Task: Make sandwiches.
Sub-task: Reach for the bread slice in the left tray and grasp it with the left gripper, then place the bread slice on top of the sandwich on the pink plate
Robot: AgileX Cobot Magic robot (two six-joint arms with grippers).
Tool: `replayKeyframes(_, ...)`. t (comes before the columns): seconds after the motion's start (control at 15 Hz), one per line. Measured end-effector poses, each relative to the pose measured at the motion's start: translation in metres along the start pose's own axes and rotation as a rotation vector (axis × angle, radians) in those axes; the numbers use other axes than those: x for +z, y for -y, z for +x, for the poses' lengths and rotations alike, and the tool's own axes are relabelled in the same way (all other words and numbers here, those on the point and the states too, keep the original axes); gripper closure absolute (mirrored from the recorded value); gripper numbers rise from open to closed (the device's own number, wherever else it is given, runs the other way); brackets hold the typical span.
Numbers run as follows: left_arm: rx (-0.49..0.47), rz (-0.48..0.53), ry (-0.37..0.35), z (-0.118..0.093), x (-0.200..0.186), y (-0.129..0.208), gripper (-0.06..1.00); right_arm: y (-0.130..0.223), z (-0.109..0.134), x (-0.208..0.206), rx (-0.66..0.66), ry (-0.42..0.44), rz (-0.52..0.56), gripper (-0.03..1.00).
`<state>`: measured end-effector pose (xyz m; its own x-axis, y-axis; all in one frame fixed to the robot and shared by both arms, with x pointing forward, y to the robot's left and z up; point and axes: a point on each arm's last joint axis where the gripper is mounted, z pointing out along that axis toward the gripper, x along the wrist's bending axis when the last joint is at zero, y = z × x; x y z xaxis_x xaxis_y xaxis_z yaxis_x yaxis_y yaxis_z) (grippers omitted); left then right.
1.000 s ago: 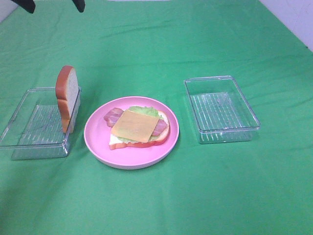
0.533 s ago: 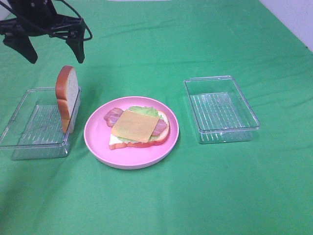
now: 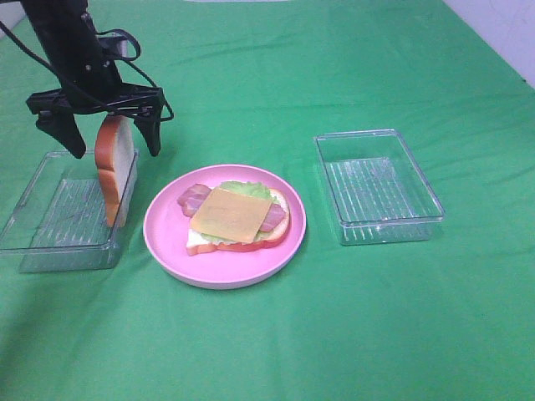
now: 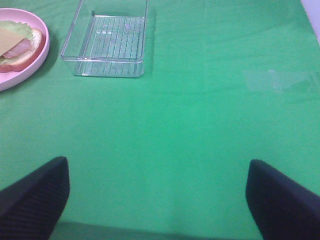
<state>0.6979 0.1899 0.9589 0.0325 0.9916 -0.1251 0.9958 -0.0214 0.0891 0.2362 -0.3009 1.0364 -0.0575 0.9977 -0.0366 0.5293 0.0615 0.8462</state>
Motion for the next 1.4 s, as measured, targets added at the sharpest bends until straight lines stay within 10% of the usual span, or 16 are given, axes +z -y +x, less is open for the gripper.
replayKeyframes(0.2, -0.008, 0.014, 0.015, -0.001, 0.006, 0.0, 0.11, 0.0, 0.0, 0.0, 0.0, 0.0, 0.0, 0.05)
replayKeyframes(0.27, -0.011, 0.016, 0.023, -0.002, 0.006, 0.0, 0.48, 0.0, 0.0, 0.0, 0.0, 0.0, 0.0, 0.05)
replayKeyframes(0.4, -0.01, 0.012, 0.024, -0.002, 0.003, 0.0, 0.75, 0.0, 0.0, 0.0, 0.0, 0.0, 0.0, 0.05)
replayKeyframes(1.0, 0.032, -0.238, 0.125, -0.016, -0.122, 0.022, 0.74, 0.0, 0.0, 0.0, 0.0, 0.0, 0.0, 0.05)
replayKeyframes(1.4, 0.269, -0.2, 0.471, -0.047, -0.103, 0.019, 0.74, 0.0, 0.0, 0.0, 0.0, 0.0, 0.0, 0.05)
